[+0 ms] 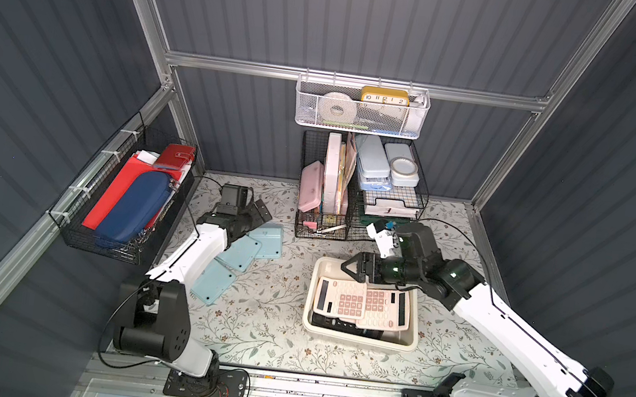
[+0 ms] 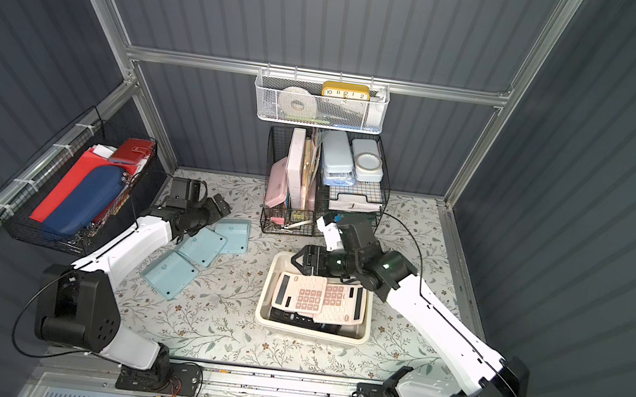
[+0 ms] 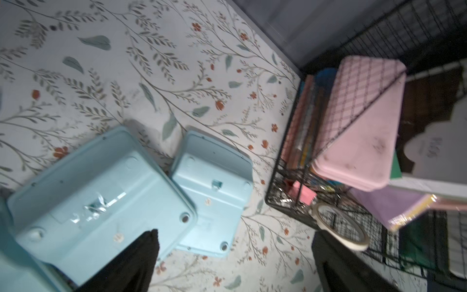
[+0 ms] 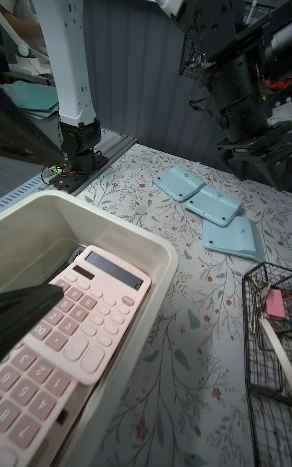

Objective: Put the calculator in the storage box
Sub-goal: Pick up the calculator at the center of the board.

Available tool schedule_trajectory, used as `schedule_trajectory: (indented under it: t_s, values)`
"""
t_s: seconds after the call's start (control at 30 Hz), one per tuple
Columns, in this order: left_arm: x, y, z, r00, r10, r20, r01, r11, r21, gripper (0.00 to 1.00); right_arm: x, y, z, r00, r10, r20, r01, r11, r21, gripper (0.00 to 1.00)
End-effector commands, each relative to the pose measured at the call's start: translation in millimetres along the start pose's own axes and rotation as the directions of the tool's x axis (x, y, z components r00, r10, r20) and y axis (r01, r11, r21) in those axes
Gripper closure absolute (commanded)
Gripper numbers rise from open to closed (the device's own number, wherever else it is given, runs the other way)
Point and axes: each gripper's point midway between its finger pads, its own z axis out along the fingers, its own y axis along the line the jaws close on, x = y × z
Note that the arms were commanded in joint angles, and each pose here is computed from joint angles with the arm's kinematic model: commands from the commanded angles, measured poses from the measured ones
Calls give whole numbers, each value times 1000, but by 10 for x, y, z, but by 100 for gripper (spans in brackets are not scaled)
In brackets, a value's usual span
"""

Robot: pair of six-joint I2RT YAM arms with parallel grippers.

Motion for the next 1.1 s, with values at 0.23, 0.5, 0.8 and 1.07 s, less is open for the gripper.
schedule_trajectory:
  t_s: [0.23,0.5,0.8,1.07]
  values:
    - [-304,855,430,998,-56,-15,55,995,-79,1,-137,655,642,995,-78,-56,70,988,-134,21]
    - [-199,1133,719,991,-73,-110,68,997,-44,1,-75,801,1308,986,-60,-154,37,988,-150,21]
    - [150,934,669,981,-53,-188,77,989,128,1,-45,710,1980,980,8,-200,-28,995,-101,20]
    - [340,767,491,978,-70,-198,116,966,230,1,-80,509,2405,980,90,-179,-99,994,-43,19]
